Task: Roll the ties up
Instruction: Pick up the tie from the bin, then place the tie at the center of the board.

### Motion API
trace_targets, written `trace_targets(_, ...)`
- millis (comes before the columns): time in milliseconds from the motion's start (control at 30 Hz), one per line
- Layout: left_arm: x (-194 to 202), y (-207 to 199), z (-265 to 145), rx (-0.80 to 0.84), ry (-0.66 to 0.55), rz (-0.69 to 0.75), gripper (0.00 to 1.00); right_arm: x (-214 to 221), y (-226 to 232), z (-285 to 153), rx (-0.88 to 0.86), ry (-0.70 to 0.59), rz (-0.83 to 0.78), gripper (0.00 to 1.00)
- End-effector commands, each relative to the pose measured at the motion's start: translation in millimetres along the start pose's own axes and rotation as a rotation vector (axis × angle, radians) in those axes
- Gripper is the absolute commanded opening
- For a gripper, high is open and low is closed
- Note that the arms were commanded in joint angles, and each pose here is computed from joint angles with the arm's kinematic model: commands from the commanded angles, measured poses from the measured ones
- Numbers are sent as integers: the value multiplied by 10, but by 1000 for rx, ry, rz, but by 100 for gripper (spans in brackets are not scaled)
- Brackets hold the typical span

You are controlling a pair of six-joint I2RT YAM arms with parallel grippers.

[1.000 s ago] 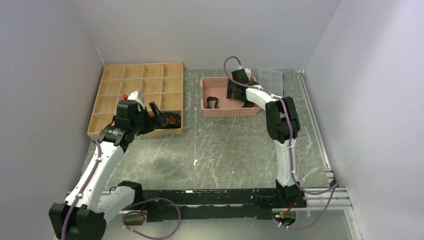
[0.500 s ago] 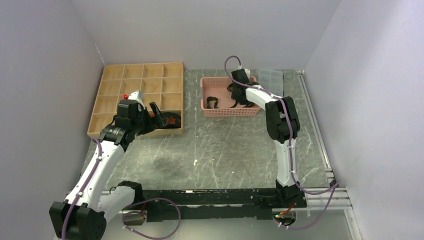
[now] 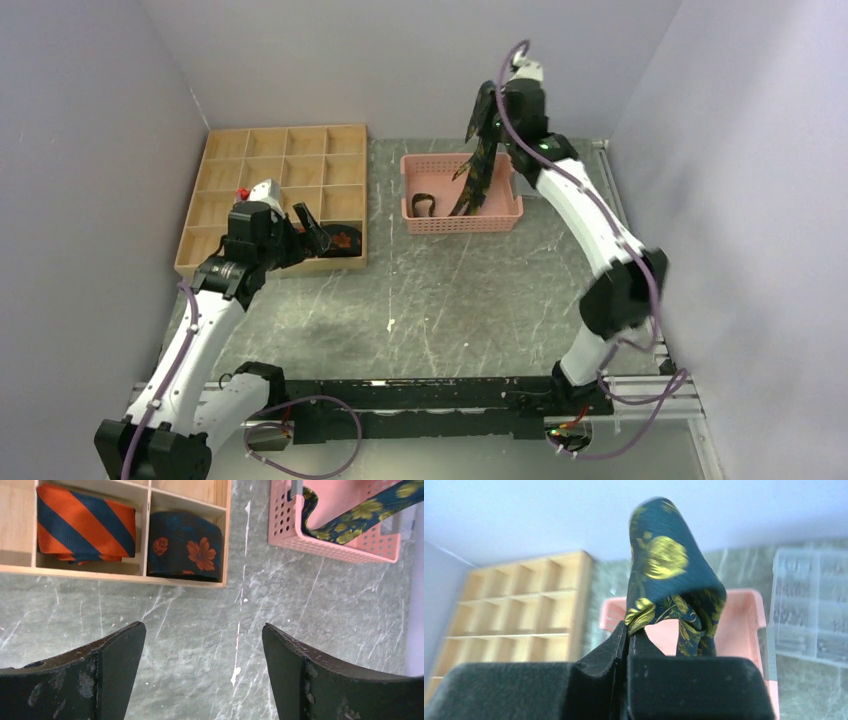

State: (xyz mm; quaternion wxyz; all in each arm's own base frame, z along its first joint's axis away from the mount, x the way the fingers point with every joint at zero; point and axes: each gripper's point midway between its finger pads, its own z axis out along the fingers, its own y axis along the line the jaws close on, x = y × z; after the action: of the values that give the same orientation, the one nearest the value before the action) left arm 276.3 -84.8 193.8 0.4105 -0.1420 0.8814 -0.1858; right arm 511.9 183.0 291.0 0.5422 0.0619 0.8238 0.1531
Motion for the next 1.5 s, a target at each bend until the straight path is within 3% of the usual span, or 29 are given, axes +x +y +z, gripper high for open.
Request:
trace_targets(0, -344, -148, -177, 59, -151, 35, 92, -792, 435, -1091, -146, -221, -4, 0)
trace_targets(167, -403, -433, -326, 210, -180, 57, 93, -719, 585, -2072, -286, -236, -38, 0)
trace_targets(333, -444, -841, -565, 401, -167, 120, 93, -175, 441, -2781, -394, -162, -104, 0)
trace_targets(567, -329, -1322, -641, 666, -139, 156, 94, 347, 154, -3045, -402, -100, -59, 0)
trace_targets(667, -198, -1587, -702, 766, -153, 234, 94, 274, 342, -3285, -531, -116, -22, 0)
trace_targets(900, -233, -2095, -982, 987, -364, 367, 94, -433, 805, -4115, -783, -200, -67, 0)
trace_targets(1133, -350, -2615, -1392, 1271, -588, 676, 94, -700, 1102, -4702, -989, -177, -56, 0)
trace_targets(1300, -232, -2983, -1603, 1478, -616, 847, 94, -607, 1187, -4887, -1098, -116, -6, 0)
trace_targets(1467, 122, -3235, -1818, 1765, -493, 925, 94, -571, 1210, -4949, -1136, -92, 32, 0)
